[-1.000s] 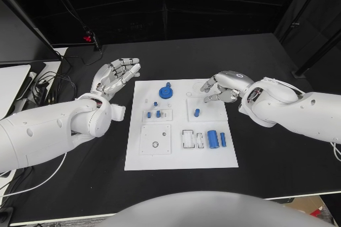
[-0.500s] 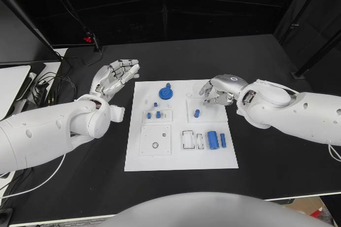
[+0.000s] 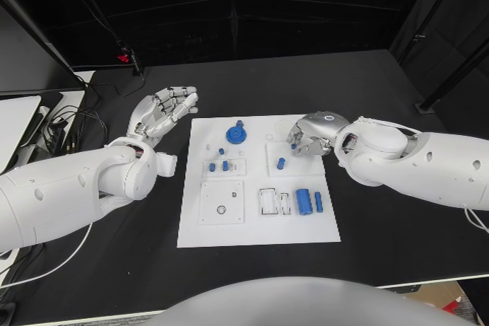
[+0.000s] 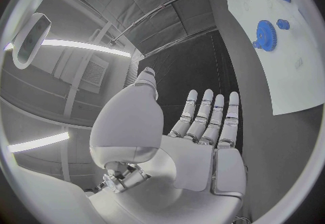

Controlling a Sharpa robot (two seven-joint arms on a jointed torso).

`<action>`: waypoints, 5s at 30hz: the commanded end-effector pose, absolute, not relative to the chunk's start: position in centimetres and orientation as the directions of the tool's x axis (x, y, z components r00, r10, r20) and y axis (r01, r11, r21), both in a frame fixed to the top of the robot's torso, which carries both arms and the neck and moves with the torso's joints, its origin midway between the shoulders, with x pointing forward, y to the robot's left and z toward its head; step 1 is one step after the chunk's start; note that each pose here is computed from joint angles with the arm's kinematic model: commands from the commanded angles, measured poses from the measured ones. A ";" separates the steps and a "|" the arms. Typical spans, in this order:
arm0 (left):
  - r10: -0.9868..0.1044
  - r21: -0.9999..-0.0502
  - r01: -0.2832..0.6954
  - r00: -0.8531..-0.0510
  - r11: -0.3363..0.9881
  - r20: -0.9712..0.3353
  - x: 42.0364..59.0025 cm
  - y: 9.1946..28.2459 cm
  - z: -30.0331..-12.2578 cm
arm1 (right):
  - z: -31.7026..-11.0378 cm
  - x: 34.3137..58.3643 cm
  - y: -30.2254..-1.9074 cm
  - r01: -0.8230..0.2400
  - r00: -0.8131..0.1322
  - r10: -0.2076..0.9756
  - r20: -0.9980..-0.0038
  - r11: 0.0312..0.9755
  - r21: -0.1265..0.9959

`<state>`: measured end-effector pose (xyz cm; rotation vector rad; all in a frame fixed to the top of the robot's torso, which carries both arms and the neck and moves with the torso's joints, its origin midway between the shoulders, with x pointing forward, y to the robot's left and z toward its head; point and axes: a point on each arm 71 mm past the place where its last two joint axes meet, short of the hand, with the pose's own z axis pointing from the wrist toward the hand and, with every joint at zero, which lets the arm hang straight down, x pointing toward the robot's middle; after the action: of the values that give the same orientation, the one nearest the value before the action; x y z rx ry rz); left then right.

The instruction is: Assemble the parts on the task board

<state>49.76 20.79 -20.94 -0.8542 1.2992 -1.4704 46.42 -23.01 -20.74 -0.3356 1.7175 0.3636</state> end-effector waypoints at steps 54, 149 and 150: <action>-0.951 -0.940 0.340 -0.296 -0.022 -0.085 49.6 21.0 -19.9 | -21.1 47.2 -21.9 -0.402 -0.165 -0.072 -0.984 0.915 0.000; -0.951 -0.941 0.339 -0.295 -0.017 -0.089 49.9 20.8 -20.0 | -20.7 41.4 -10.7 -0.735 -0.175 0.189 -0.966 0.627 0.256; -0.951 -0.941 0.339 -0.295 -0.017 -0.089 49.9 20.7 -20.0 | -20.9 41.3 -10.5 -0.737 -0.177 0.183 -0.967 0.626 0.254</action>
<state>50.17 20.88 -21.12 -0.8537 1.2976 -1.4617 41.43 -10.74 -20.71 -0.4428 1.5308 0.8816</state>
